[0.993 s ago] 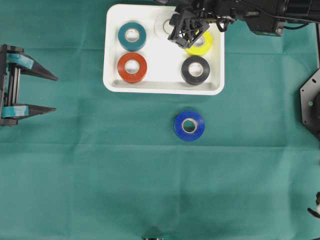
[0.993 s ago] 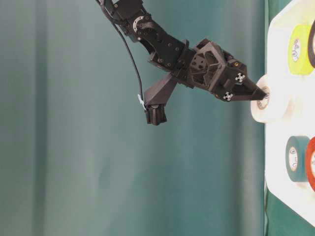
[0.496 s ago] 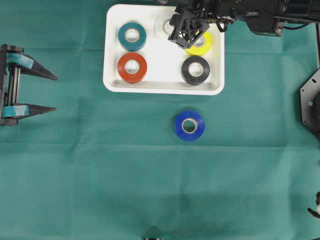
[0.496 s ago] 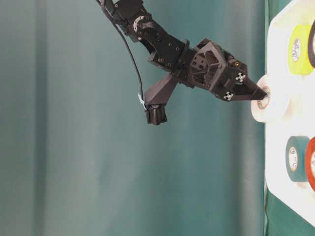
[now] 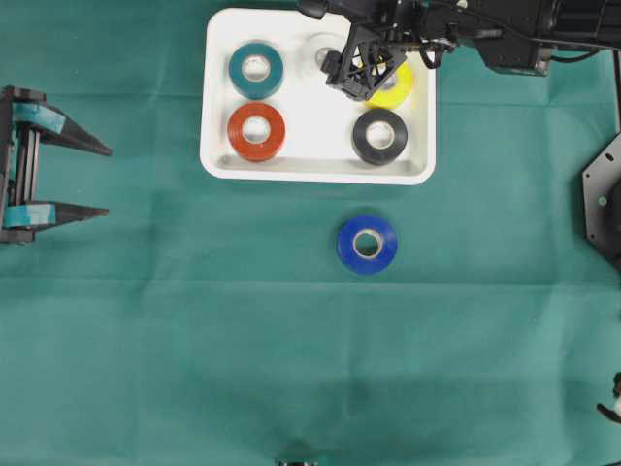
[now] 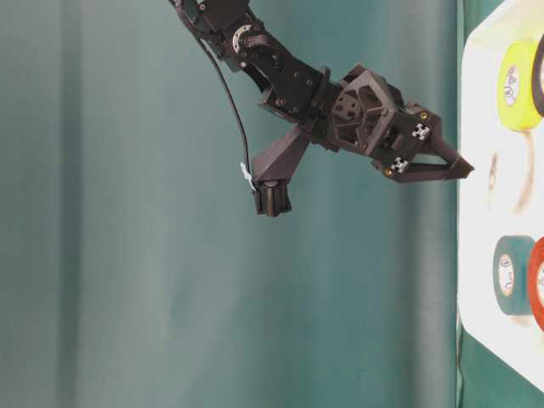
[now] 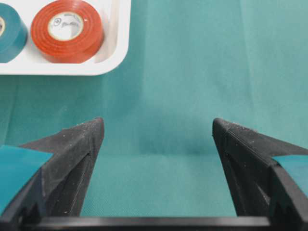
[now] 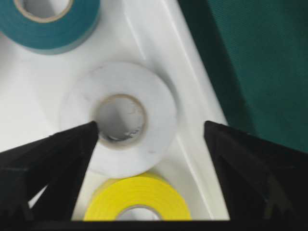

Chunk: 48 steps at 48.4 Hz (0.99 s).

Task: Put the tape alternately from left to right into the white case.
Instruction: 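Lower and release the white roll, then raise the right gripper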

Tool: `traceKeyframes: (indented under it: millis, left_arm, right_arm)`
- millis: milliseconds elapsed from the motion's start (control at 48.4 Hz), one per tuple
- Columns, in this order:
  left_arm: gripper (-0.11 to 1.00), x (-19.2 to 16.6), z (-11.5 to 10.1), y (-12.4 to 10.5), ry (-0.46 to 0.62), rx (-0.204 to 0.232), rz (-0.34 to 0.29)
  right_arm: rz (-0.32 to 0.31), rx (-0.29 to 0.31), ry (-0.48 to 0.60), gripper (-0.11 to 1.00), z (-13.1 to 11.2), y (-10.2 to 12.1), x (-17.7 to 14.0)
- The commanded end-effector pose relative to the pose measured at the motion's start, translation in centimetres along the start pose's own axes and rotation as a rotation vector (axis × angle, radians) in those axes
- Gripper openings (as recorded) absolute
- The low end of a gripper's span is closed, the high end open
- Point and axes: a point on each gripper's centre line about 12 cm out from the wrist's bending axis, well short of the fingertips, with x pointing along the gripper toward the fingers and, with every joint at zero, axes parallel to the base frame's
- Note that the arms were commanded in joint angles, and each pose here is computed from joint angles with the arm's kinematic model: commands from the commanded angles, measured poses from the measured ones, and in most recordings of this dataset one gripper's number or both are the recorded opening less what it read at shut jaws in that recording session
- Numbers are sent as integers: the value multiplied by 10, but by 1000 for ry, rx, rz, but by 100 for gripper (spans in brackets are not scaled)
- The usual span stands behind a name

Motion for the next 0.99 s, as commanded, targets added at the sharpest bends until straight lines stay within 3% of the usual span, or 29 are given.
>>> traceKeyframes:
  millis: [0,248,579,972]
  left_arm:
    - [90,0,6,0,-18,-1,2]
    - [89,0,5,0,-15,-2,2]
    - [90,0,6,0,-17,-2,2]
    - [89,0,6,1,-18,-4,5]
  right_arm:
    - [5,1,-36,65,9,0,-10]
    - [9,5,-57,63,-1,-5,-35]
    - [25,7,-75,62,-54,-16,-75]
    - [142,16,-323,62,-105,-20,-124]
